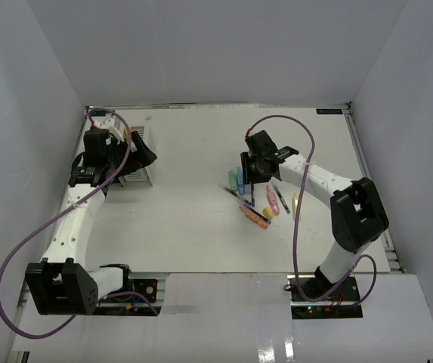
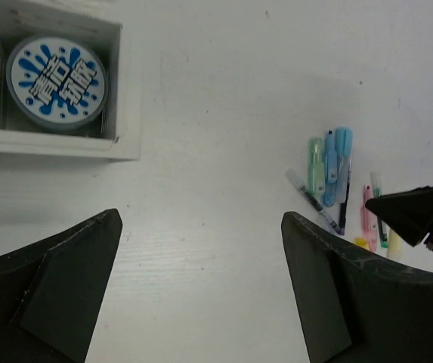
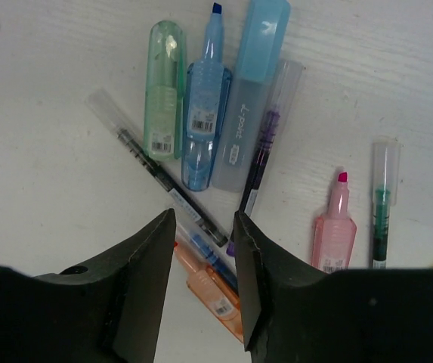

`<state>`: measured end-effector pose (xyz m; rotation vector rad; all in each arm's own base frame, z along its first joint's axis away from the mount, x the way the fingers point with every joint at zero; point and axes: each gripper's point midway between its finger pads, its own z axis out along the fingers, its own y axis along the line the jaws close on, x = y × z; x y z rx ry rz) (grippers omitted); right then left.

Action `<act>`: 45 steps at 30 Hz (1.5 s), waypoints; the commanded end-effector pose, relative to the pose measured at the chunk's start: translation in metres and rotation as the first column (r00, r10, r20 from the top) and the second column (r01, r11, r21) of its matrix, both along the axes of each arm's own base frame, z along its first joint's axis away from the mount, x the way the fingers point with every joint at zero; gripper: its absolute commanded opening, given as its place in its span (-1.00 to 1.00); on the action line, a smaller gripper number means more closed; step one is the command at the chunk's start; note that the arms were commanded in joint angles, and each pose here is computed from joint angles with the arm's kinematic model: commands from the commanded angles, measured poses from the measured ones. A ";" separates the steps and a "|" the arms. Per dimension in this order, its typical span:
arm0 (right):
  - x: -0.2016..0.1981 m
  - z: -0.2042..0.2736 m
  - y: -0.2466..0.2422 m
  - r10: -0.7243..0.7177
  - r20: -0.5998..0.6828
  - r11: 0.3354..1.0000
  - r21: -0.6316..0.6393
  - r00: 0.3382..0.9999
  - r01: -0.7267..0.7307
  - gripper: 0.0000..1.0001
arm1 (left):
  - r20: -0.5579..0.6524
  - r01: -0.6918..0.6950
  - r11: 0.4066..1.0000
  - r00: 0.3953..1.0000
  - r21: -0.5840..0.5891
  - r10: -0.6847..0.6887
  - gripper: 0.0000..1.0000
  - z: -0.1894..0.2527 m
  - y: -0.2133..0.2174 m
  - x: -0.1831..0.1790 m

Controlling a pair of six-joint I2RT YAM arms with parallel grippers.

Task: Sort the stationery into containers
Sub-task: Pick up the pen from the center of the board.

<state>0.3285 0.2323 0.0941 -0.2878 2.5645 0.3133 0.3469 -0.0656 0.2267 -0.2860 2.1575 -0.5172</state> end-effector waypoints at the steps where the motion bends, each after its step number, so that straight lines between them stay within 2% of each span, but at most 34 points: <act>1: 0.022 0.007 0.004 -0.052 0.024 0.999 0.006 0.998 0.052 -0.15 | -0.028 0.036 0.999 0.999 -0.005 -0.036 0.96 -0.005 -0.006 -0.022; 13: 0.033 -0.033 0.001 -0.107 -0.046 0.993 -0.062 0.993 0.104 -0.16 | -0.040 0.089 0.996 0.995 -0.017 -0.090 0.96 -0.007 -0.024 -0.022; 18: 0.031 -0.046 0.001 -0.115 -0.074 0.991 -0.074 0.991 0.110 -0.29 | -0.050 0.103 0.995 0.993 -0.013 -0.103 0.96 -0.010 -0.028 -0.022; 30: 0.030 -0.069 -0.003 -0.141 -0.112 0.985 -0.114 0.984 0.128 -0.30 | -0.052 0.121 0.993 0.991 -0.007 -0.121 0.96 -0.011 -0.034 -0.023; 38: 0.032 -0.079 -0.013 -0.174 -0.109 0.975 -0.156 0.979 0.156 -0.07 | -0.049 0.127 0.992 0.991 -0.013 -0.128 0.96 -0.009 -0.036 -0.023; 41: 0.034 -0.079 -0.014 -0.178 -0.101 0.974 -0.163 0.979 0.160 -0.05 | -0.055 0.130 0.991 0.990 -0.014 -0.131 0.96 -0.011 -0.037 -0.023; 42: 0.034 -0.080 -0.014 -0.173 -0.104 0.974 -0.166 0.979 0.155 -0.06 | -0.055 0.131 0.991 0.990 -0.019 -0.132 0.96 -0.010 -0.037 -0.023; 45: 0.037 -0.078 -0.014 -0.167 -0.095 0.975 -0.167 0.981 0.150 -0.27 | -0.055 0.136 0.990 0.989 -0.030 -0.137 0.96 -0.009 -0.039 -0.022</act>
